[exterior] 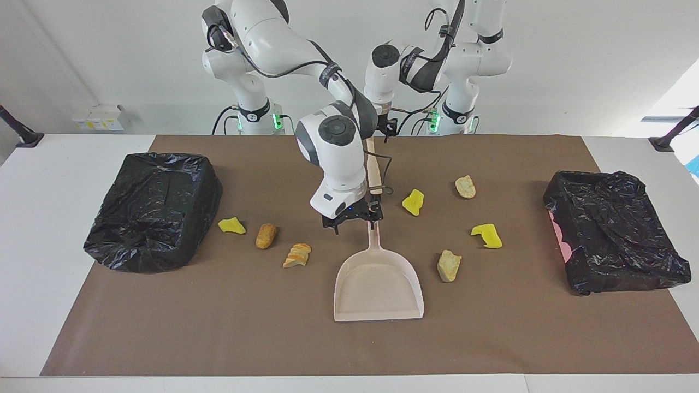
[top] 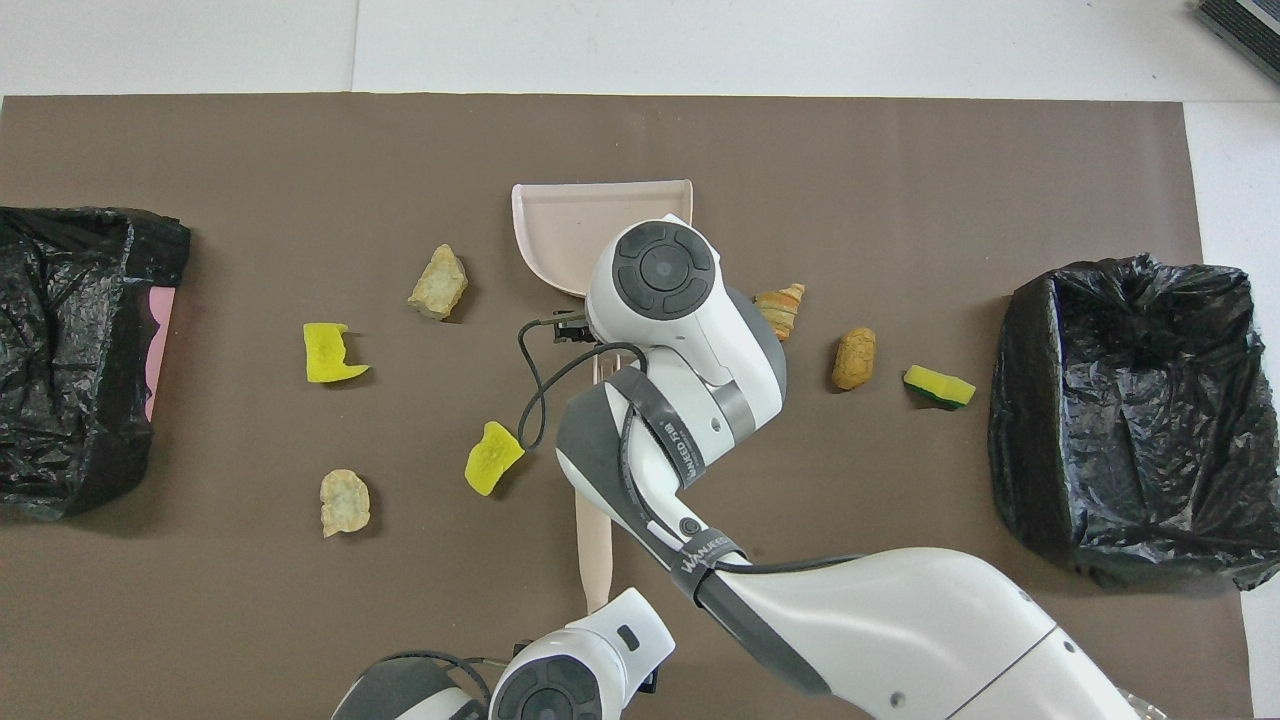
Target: Sweep and dump trash in bin
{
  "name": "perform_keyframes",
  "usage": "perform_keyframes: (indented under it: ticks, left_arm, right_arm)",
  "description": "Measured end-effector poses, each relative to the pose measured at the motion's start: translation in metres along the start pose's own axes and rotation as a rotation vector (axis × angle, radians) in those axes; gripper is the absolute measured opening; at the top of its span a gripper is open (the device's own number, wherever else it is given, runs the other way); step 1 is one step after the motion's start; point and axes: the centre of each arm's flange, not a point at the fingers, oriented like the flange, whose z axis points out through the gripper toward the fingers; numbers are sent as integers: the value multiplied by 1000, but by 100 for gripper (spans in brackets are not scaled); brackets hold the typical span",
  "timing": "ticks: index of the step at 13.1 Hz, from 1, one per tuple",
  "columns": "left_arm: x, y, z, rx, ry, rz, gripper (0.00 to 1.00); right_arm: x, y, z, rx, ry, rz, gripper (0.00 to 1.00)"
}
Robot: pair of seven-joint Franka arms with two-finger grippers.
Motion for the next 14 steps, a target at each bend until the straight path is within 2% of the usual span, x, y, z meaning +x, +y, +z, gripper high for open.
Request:
perform_keyframes:
  ticks: [1, 2, 3, 5, 6, 7, 8, 9, 12, 13, 14]
  left_arm:
    - [0, 0, 1, 0, -3, 0, 82]
    - [0, 0, 2, 0, -6, -1, 82]
    - [0, -1, 3, 0, -8, -1, 78]
    - [0, -1, 4, 0, -12, -1, 51]
    - [0, -1, 4, 0, -12, -1, 38]
    - [0, -1, 4, 0, -12, -1, 38]
    - [0, -1, 4, 0, -13, -2, 32]
    - [0, -1, 4, -1, -13, -1, 27]
    - [1, -1, 3, -2, -12, -3, 27]
    - [2, -2, 3, -2, -13, -5, 27]
    - [3, -3, 2, -2, -15, -9, 27]
  right_arm:
    - [0, -1, -1, 0, 6, 0, 82]
    - [1, -1, -1, 3, 14, 1, 71]
    - [2, -1, -1, 5, 18, 1, 60]
    - [2, -1, 1, 6, 19, 1, 34]
    - [1, -1, 2, 4, 17, 1, 30]
    - [1, -1, 4, 3, 15, 1, 30]
    - [0, 0, 4, 3, 13, 0, 30]
    - [0, 0, 5, 2, 12, 0, 36]
    - [-1, 1, 10, -2, 6, 0, 66]
    - [-2, 1, 11, -3, 4, 0, 66]
    - [-3, 1, 12, -4, 1, 0, 58]
